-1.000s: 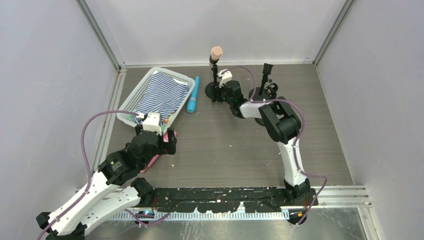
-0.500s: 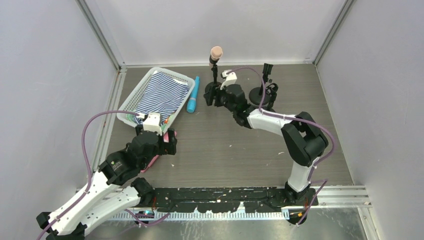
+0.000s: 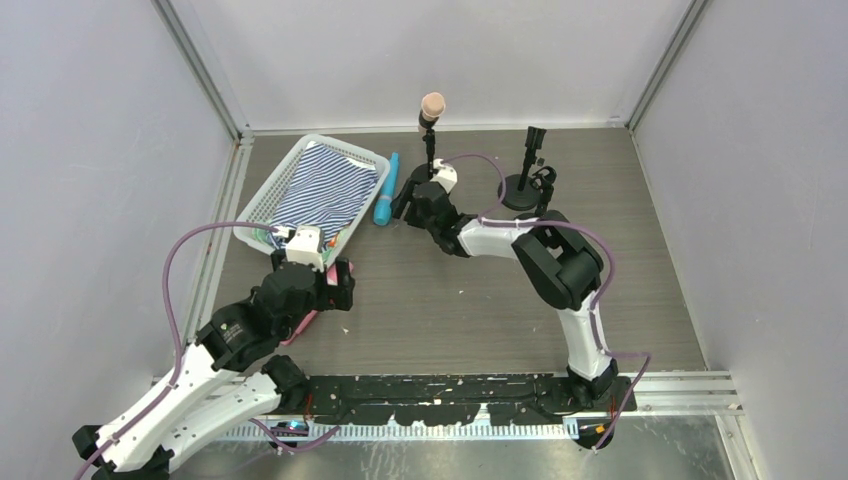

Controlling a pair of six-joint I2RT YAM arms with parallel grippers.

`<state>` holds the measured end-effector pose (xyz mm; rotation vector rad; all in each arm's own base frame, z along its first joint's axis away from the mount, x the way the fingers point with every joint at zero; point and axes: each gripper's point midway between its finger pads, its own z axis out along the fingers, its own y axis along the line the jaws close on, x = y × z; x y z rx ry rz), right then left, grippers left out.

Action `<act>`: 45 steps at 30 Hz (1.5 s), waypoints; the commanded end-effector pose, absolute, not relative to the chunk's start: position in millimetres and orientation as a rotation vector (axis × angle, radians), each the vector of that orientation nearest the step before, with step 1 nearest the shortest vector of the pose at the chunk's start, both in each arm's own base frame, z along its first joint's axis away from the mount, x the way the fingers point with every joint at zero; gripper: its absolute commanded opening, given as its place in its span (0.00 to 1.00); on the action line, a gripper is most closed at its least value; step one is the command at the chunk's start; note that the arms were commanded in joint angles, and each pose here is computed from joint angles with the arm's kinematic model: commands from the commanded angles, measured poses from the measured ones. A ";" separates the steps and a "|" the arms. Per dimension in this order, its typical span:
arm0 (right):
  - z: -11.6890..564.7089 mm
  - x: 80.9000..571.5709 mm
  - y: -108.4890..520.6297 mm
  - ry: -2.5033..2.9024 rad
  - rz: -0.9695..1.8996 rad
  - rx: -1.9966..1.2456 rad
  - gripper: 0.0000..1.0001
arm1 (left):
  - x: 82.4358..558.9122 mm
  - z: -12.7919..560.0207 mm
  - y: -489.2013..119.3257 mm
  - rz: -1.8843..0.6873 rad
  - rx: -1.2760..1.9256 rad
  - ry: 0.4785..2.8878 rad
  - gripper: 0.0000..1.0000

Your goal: Attach the microphones to the stand

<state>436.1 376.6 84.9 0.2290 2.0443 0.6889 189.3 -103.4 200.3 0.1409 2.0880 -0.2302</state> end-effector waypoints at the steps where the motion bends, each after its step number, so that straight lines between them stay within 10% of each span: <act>1: 100.6 459.5 390.9 1.975 0.765 0.391 0.72 | 192.9 212.3 -105.6 -0.255 0.140 2.040 0.93; 19: 50.8 482.7 431.2 2.083 0.875 0.473 0.74 | 193.9 212.2 -106.7 -0.246 0.165 2.039 0.93; 31: 20.2 461.7 415.7 2.244 0.689 0.254 0.50 | 194.5 210.7 -107.8 -0.239 0.179 2.046 0.93; 45: 40.9 349.5 339.1 2.468 0.461 -0.355 0.41 | 194.1 209.4 -109.7 -0.245 0.187 2.053 0.93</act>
